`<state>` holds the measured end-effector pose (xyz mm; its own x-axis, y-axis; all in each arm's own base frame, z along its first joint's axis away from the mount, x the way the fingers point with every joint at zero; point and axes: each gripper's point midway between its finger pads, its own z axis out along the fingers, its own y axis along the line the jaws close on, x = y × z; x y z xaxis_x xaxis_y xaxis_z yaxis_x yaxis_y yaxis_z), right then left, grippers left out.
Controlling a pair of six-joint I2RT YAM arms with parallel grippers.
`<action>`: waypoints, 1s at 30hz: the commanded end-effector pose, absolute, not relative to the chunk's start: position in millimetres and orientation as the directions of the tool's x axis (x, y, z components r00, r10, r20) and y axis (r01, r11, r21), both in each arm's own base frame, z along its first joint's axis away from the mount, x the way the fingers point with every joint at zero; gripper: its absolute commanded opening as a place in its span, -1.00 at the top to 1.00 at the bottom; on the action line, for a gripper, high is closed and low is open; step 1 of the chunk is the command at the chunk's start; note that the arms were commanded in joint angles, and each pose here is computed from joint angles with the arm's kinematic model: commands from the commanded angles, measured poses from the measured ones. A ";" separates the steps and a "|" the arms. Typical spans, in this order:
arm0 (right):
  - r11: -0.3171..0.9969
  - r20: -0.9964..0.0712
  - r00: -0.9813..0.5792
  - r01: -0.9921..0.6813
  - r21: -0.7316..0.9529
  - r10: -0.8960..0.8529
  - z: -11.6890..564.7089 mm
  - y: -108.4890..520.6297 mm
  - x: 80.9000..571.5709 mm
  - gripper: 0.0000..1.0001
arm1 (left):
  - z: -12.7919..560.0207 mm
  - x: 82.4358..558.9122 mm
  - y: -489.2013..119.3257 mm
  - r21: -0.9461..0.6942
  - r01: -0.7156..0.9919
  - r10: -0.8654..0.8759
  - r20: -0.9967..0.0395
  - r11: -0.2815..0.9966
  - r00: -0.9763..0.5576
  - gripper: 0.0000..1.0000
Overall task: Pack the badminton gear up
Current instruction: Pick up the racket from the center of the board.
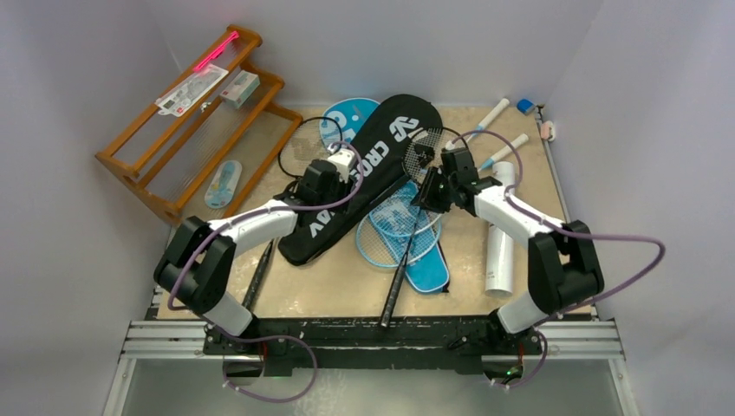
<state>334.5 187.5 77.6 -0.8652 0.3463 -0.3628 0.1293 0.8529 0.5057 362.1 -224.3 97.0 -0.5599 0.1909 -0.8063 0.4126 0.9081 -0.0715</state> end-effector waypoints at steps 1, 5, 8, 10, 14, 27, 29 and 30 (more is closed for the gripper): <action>0.883 -0.451 -0.825 0.117 0.455 0.342 97.8 168.3 333.8 0.29 | 102.4 378.3 -240.9 -0.078 0.482 0.202 -0.840 0.873 -0.503 0.09; 0.890 -0.412 -0.836 0.177 0.421 0.361 83.4 163.3 332.5 0.35 | 94.0 378.3 -244.4 -0.069 0.508 0.233 -0.831 0.858 -0.506 0.12; 0.897 -0.408 -0.833 0.214 0.387 0.375 73.3 159.4 340.4 0.35 | 91.8 377.9 -244.2 -0.061 0.515 0.245 -0.827 0.855 -0.506 0.13; 0.905 -0.413 -0.834 0.215 0.368 0.366 68.5 158.7 345.8 0.36 | 90.9 377.4 -244.5 -0.059 0.522 0.252 -0.826 0.851 -0.504 0.13; 0.899 -0.389 -0.842 0.228 0.373 0.375 55.9 162.2 347.2 0.38 | 87.6 376.9 -246.0 -0.058 0.532 0.262 -0.821 0.845 -0.507 0.13; 0.903 -0.383 -0.855 0.197 0.383 0.349 55.6 173.8 353.9 0.86 | 72.5 387.3 -240.2 0.065 0.561 0.393 -0.780 0.825 -0.487 0.14; 0.904 -0.389 -0.852 0.198 0.378 0.349 56.8 171.8 352.6 1.00 | 73.7 388.1 -241.5 0.070 0.572 0.403 -0.779 0.817 -0.480 0.14; 0.904 -0.395 -0.848 0.200 0.377 0.353 58.6 170.3 351.8 1.00 | 72.9 387.7 -242.8 0.070 0.578 0.409 -0.776 0.813 -0.481 0.14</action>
<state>347.1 170.0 46.6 -0.8594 0.3608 -0.3624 0.2164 0.8987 0.3815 375.6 -235.1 57.0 -0.5392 0.3729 -0.7551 0.5441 0.8386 0.0256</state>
